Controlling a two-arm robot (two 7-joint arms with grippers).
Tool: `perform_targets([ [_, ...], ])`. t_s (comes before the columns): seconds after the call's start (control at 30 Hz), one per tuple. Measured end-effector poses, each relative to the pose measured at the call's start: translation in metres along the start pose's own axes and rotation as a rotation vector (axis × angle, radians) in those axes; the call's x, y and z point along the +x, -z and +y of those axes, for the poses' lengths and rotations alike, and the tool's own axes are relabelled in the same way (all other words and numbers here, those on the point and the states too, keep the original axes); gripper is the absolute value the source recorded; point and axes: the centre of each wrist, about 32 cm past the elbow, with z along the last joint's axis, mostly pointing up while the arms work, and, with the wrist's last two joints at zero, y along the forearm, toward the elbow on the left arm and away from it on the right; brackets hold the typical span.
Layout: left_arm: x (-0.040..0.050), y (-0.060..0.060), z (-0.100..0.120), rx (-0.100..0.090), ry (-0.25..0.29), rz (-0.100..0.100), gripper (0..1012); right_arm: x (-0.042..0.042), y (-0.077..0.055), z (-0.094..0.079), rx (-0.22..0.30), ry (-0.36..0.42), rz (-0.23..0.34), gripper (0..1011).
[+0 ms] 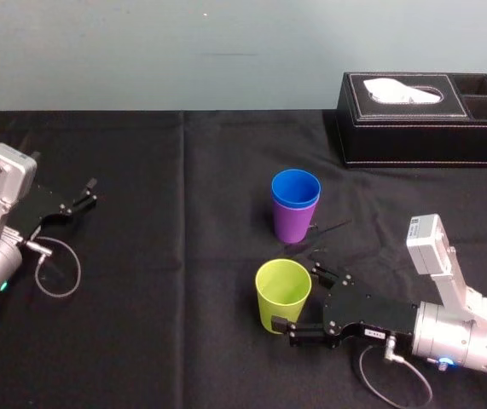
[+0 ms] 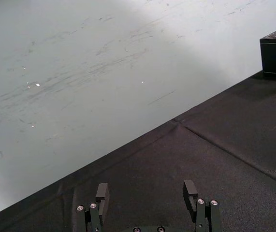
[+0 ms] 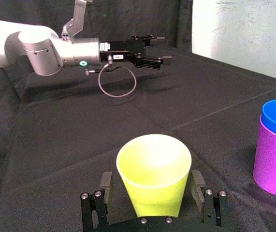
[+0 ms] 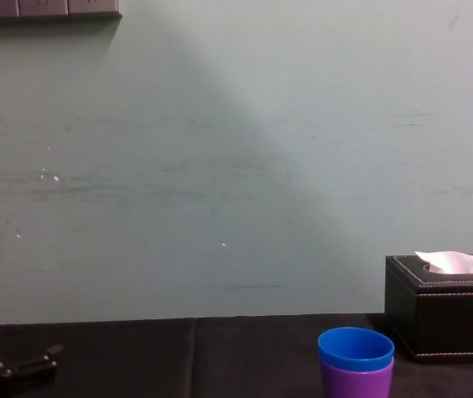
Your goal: Stack the three plastic cups sequentially using one hand.
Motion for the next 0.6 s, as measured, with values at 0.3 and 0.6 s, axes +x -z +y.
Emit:
perform_targets([
  [0.3,0.0,0.0,0.0,0.0,0.0,0.0,1011,-0.0002,-0.0001,-0.0007,0.0,0.0,-0.001,867],
  [0.6,0.0,0.0,0.0,0.0,0.0,0.0,1012,-0.0002,-0.0003,-0.001,0.001,0.001,-0.002,735],
])
